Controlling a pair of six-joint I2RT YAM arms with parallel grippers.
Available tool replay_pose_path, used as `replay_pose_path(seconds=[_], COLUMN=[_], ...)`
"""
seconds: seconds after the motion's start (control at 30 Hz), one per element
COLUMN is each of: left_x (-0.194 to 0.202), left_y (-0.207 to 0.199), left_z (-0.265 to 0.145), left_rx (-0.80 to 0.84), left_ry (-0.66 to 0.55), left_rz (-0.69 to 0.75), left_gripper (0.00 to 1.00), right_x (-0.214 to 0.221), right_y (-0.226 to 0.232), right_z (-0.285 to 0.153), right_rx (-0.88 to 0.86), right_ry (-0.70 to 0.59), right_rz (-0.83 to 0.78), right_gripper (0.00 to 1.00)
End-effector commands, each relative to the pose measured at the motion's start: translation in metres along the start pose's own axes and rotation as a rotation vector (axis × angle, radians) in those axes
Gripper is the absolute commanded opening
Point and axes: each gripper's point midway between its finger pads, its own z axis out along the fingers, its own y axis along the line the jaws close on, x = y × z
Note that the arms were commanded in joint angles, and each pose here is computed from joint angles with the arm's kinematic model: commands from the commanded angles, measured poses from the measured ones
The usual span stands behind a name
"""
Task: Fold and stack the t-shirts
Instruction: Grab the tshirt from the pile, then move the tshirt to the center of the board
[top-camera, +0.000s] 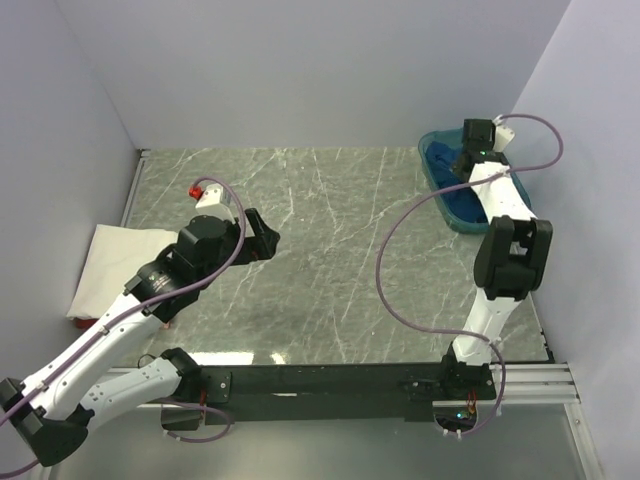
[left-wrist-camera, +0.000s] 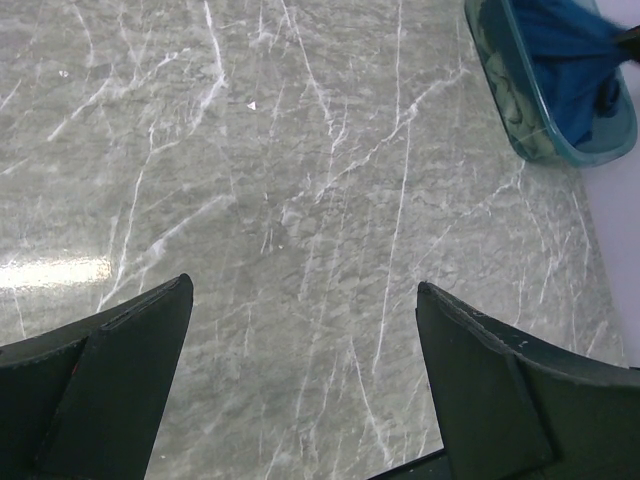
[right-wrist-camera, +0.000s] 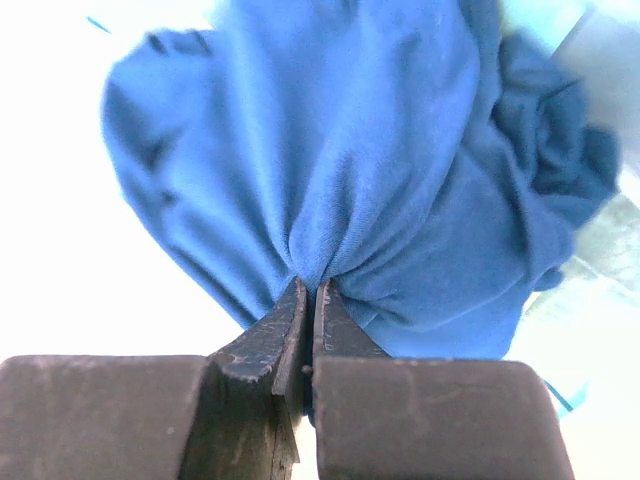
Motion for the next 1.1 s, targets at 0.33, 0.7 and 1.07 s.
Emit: replay_pose_path(seconds=[0.33, 0.7, 1.07], left_x=[-0.016, -0.015, -0.005], left_y=[-0.013, -0.015, -0.010], left_z=[0.008, 0.017, 0.017], left_rx=[0.029, 0.029, 0.031], left_ry=[-0.055, -0.056, -0.039], left_rz=[-0.054, -0.072, -0.104], left_gripper=[0.99, 0.99, 0.99], right_x=[-0.162, -0.189, -0.087], right_y=[0.054, 0.072, 0.118], right_z=[-0.257, -0.504, -0.441], right_rx=[-0.424, -1.013, -1.118], right_ry=[-0.461, -0.706, -0.404], right_rz=[0.094, 0.152, 0.119], right_gripper=[0.00, 0.00, 0.03])
